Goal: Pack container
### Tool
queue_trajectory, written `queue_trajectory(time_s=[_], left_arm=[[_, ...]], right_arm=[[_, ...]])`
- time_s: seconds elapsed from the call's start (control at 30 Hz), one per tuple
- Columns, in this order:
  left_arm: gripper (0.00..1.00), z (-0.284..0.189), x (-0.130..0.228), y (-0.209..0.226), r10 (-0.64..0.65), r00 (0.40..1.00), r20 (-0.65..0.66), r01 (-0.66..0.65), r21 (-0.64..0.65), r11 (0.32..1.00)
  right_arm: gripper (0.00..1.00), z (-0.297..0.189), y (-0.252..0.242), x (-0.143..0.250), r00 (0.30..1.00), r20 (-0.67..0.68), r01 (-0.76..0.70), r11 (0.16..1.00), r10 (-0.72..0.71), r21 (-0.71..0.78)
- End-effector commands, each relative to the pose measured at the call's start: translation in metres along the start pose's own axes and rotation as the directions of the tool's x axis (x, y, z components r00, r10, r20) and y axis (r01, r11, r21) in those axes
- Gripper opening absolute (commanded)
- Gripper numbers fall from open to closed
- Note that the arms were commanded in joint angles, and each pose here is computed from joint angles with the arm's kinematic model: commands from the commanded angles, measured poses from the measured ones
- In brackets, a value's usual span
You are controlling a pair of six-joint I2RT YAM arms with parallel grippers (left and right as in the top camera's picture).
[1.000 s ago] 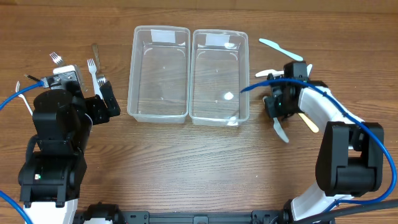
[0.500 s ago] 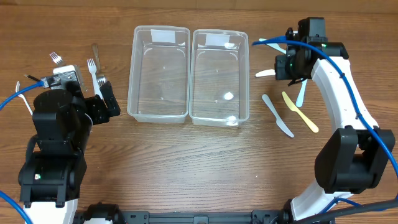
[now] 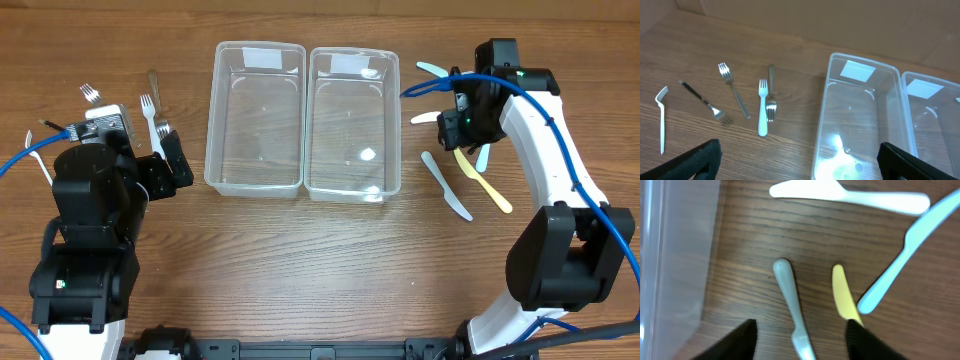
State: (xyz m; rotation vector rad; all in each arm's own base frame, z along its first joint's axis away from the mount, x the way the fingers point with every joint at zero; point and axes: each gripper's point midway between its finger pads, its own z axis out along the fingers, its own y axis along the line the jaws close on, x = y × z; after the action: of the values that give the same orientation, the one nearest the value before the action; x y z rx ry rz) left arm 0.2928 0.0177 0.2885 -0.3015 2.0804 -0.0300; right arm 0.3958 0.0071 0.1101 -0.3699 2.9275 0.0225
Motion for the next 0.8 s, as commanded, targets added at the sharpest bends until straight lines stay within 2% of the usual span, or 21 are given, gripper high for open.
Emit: queue_trajectory(time_s=[0.0,0.37,0.77], left_arm=[[1.0,-0.005,-0.01,0.0,0.018,0.999,0.027,-0.018,-0.002,1.0],[1.0,-0.005,-0.011,0.0,0.017,0.999,0.028,-0.017,-0.002,1.0],[1.0,-0.005,-0.01,0.0,0.017,0.999,0.027,-0.017,-0.002,1.0]], right_arm=[[0.69,0.01,0.001,0.002,0.996,-0.025,0.084,0.996,-0.084,-0.006],[0.69,0.071,0.004,0.025,0.977,-0.198,0.069,0.996,-0.081,-0.064],[0.7,0.078,0.005,0.026,0.975,-0.207,0.067,0.995,-0.081,-0.072]])
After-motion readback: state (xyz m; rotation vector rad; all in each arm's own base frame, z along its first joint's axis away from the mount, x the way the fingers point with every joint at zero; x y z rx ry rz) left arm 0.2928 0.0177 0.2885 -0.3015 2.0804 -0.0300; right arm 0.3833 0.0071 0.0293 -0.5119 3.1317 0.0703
